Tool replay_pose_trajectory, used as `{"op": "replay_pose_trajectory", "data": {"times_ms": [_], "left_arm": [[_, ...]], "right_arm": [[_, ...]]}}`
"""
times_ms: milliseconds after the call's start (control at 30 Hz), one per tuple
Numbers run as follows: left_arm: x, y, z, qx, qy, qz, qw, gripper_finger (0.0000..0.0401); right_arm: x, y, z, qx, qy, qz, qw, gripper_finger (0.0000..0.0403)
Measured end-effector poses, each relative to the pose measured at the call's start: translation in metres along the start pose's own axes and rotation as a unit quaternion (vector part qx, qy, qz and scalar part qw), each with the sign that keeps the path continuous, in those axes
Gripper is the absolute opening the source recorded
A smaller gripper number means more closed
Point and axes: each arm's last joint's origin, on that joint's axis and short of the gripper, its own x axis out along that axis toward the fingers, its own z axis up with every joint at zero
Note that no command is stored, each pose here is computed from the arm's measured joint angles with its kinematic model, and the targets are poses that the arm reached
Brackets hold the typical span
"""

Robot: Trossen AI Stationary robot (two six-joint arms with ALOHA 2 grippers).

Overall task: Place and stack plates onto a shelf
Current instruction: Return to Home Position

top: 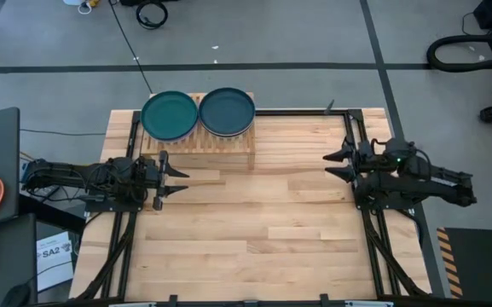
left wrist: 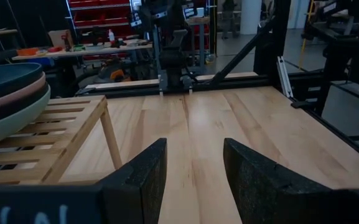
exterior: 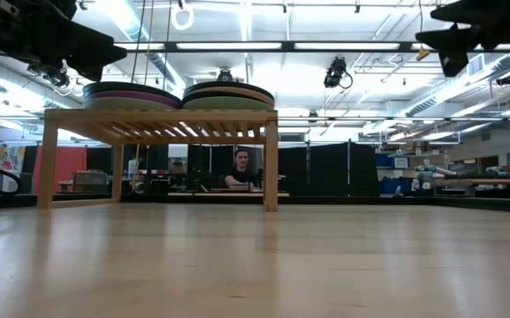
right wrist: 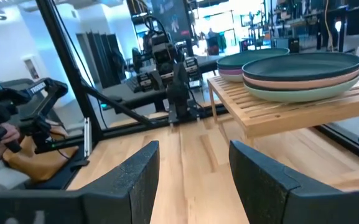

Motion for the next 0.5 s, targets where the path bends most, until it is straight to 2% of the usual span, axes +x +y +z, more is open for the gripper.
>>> {"op": "replay_pose_trajectory", "data": {"times_ms": [500], "left_arm": [[0.000, 0.000, 0.000, 0.000, 0.000, 0.001, 1.000, 0.0165]], "right_arm": [[0.006, -0.010, -0.042, -0.032, -0.038, 0.005, 0.999, 0.0199]]}}
